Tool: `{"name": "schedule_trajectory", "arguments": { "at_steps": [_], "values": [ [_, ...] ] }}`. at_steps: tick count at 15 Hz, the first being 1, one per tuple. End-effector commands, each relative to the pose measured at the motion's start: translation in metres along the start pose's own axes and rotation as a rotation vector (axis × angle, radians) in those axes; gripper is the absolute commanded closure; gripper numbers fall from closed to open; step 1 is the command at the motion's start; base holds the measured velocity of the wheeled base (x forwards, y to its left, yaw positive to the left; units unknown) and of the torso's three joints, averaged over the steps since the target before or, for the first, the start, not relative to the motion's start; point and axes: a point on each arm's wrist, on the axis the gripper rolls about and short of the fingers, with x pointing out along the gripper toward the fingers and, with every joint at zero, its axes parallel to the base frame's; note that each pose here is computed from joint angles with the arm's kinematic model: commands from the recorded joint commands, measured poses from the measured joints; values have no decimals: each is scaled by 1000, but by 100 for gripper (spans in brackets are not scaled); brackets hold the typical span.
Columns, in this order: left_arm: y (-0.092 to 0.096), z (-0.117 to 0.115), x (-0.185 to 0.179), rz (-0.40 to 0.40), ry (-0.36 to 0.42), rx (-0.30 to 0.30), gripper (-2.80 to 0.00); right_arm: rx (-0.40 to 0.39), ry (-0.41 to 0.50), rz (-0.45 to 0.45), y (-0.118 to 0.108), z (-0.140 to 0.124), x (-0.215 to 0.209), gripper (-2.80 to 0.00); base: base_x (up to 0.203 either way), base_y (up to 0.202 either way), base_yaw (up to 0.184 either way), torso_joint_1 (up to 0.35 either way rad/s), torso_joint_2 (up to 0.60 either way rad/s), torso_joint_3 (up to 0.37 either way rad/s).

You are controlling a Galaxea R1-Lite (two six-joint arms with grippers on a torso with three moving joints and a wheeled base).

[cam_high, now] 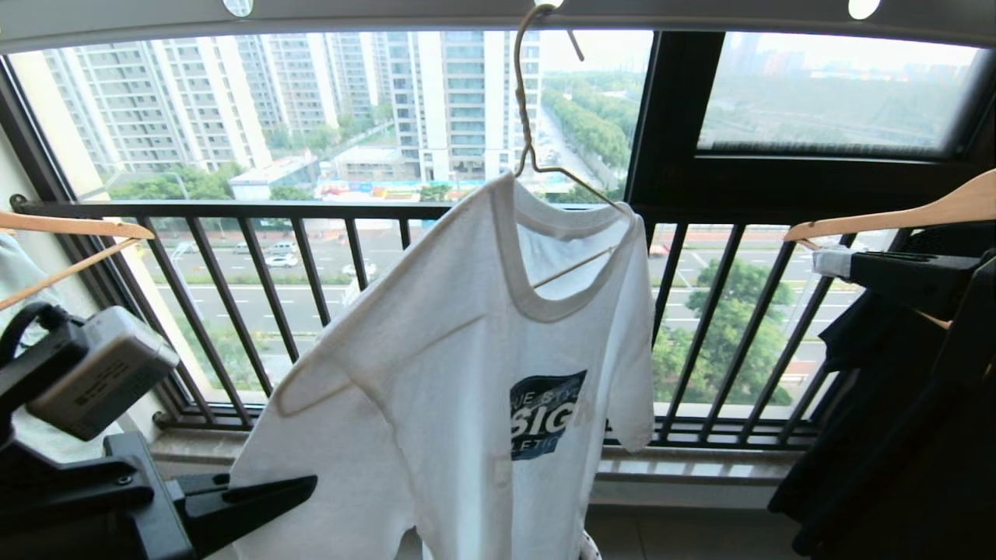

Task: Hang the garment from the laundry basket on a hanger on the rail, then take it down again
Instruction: Take the clothes off the clothes rack

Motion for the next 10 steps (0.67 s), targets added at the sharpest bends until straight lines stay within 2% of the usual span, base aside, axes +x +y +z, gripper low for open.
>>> {"name": "schedule_trajectory", "arguments": {
  "at_steps": [1,6,10],
  "values": [
    [2,-20,-6,6,52,-3,0,1,-8,0,0,1,-2,0,0,0,0,0,0,0],
    [5,-46,-5,14,116,-10,0,0,-14,1,0,2,-4,0,0,0,0,0,0,0],
    [5,-44,-7,15,103,-40,0,1,-18,1,0,3,-5,0,0,0,0,0,0,0]
  ]
}}
